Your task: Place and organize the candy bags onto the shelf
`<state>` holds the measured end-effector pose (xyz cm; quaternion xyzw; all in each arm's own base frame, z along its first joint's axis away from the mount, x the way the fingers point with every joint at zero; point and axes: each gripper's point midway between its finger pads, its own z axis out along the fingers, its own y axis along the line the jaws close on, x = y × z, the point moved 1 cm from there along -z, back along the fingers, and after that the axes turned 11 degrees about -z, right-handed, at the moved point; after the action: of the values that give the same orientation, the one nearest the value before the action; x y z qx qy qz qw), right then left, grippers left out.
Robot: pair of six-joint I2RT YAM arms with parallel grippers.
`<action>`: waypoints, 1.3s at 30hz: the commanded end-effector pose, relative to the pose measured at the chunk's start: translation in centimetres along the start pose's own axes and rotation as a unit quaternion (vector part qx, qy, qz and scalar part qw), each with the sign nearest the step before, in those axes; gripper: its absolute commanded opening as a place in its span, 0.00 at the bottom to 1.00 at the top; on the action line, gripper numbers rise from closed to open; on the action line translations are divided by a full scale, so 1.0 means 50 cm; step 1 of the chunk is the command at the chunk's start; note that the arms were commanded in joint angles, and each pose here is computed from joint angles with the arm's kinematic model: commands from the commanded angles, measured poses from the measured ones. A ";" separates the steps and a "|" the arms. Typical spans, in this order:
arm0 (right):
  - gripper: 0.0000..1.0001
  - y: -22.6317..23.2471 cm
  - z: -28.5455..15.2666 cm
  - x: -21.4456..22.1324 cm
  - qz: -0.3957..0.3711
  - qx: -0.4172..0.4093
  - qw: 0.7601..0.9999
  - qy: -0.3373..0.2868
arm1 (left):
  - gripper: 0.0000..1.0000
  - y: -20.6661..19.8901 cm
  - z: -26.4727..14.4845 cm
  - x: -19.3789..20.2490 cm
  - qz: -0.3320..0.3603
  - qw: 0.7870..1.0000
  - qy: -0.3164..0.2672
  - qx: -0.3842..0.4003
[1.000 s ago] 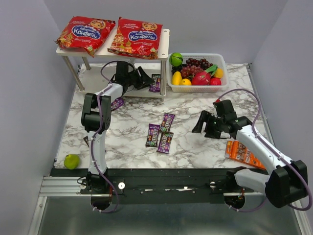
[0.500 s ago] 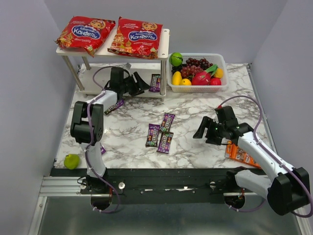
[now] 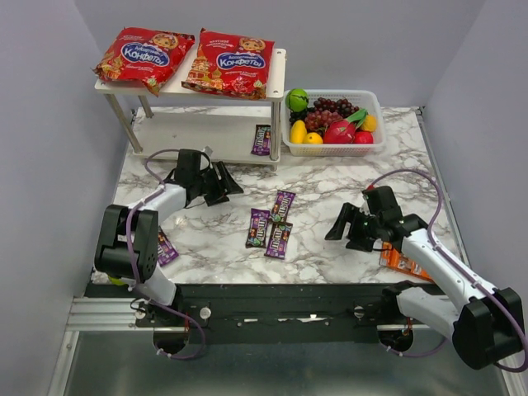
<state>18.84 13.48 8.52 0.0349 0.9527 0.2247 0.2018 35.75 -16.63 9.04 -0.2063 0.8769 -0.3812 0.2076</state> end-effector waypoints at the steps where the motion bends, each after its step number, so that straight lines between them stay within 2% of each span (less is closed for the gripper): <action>1: 0.84 0.004 0.004 0.014 -0.003 -0.016 1.000 0.016 | 0.74 0.060 -0.041 0.065 0.002 0.998 0.008 -0.067; 8: 0.84 -0.005 0.002 0.028 -0.017 -0.009 0.999 0.032 | 0.74 0.103 -0.045 0.199 0.003 0.995 0.048 -0.090; 12: 0.84 -0.007 0.000 0.036 -0.018 -0.012 0.999 0.034 | 0.74 0.099 -0.040 0.241 0.002 0.996 0.048 -0.081; 17: 0.84 -0.013 -0.002 0.052 -0.023 -0.014 0.999 0.037 | 0.71 0.091 -0.025 0.252 -0.001 0.996 0.036 -0.082; 20: 0.84 -0.015 -0.004 0.055 -0.025 -0.014 0.999 0.035 | 0.65 0.095 -0.017 0.242 0.002 0.995 0.021 -0.099; 21: 0.84 -0.016 -0.005 0.056 -0.027 -0.014 0.999 0.033 | 0.59 0.098 -0.014 0.241 0.002 0.994 0.020 -0.104; 24: 0.84 -0.017 -0.007 0.058 -0.028 -0.013 0.999 0.031 | 0.54 0.105 -0.008 0.233 -0.001 0.993 0.008 -0.118; 32: 0.84 -0.025 -0.010 0.067 -0.032 -0.008 0.999 0.029 | 0.52 0.108 0.013 0.237 -0.001 0.994 0.007 -0.112; 38: 0.84 -0.022 -0.011 0.070 -0.033 -0.014 0.999 0.028 | 0.33 0.116 0.021 0.255 -0.002 0.993 0.021 -0.118; 39: 0.84 -0.022 -0.011 0.071 -0.032 -0.014 0.999 0.029 | 0.27 0.118 0.022 0.257 -0.002 0.993 0.023 -0.120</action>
<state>16.16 12.96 7.36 0.0003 0.9545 0.2302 0.1897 25.48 -21.08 3.46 -0.2175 0.9068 -0.3166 0.1736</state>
